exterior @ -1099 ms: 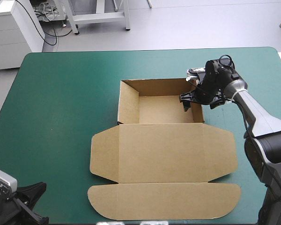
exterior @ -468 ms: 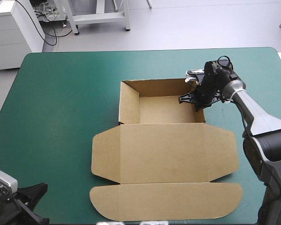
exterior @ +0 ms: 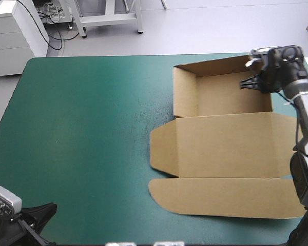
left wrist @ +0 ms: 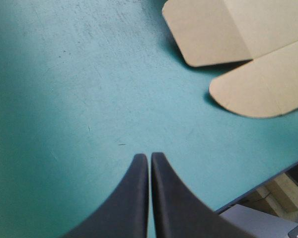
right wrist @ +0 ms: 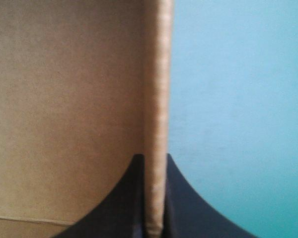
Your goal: Fold the box
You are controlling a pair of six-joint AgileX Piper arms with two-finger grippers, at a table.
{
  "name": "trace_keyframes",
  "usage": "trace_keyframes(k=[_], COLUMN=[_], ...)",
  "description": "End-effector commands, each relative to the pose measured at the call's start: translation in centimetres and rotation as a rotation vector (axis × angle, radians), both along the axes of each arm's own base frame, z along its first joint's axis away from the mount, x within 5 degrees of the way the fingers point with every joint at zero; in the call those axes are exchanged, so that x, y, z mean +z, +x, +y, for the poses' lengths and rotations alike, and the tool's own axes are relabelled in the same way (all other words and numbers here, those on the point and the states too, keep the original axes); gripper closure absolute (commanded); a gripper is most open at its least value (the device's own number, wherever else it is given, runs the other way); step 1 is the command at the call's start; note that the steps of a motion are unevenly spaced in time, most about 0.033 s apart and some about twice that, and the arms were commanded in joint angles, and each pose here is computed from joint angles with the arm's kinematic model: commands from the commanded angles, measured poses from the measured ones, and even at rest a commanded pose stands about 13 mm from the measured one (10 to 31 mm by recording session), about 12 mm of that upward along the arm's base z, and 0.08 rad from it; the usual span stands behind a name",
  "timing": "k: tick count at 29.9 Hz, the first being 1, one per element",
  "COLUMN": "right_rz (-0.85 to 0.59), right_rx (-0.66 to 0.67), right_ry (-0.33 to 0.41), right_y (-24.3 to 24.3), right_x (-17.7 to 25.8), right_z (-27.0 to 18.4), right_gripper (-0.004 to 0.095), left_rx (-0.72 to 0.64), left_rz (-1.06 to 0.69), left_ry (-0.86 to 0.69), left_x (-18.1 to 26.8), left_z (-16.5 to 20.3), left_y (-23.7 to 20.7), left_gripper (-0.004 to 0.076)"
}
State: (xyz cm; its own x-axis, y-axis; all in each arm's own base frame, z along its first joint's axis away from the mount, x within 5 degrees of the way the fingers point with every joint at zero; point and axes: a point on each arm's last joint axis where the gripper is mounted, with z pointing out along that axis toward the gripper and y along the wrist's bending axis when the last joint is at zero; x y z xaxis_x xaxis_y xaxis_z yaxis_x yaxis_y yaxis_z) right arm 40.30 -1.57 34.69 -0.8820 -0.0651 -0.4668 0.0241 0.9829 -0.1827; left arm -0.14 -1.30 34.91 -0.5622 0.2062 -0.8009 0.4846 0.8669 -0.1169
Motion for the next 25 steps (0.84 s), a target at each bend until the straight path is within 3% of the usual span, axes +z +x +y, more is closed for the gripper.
trace_keyframes(k=[1,11,20,22,25], right_rz=[-0.131,-0.150,-0.136,-0.150,-0.147], right_rx=[-0.127,-0.454,-0.551,-0.544,-0.531], right_ry=[-0.021,-0.028,0.005,0.039,0.059], right_y=[-1.9,-4.5,-4.5,-4.4,-4.4], right_x=[4.0,1.9,-1.8,-2.2,-2.5], right_z=[-5.5,-18.8,-23.8,-24.2,-24.4], right_gripper=[0.0929,0.0929,0.0910,0.0843,0.0625], left_rx=[-0.013,-0.033,-0.033,-0.033,-0.033], left_rz=[-0.019,-0.012,-0.012,-0.012,-0.012], left_ry=[-0.057,-0.065,-0.065,-0.065,-0.065], left_x=[0.8,0.8,0.8,0.8,0.8], left_z=[-0.4,-0.6,-0.6,-0.6,-0.6], left_y=[0.1,0.0,0.0,0.0,0.0], left_gripper=[0.0731,0.0731,0.0731,0.0731,0.0731])
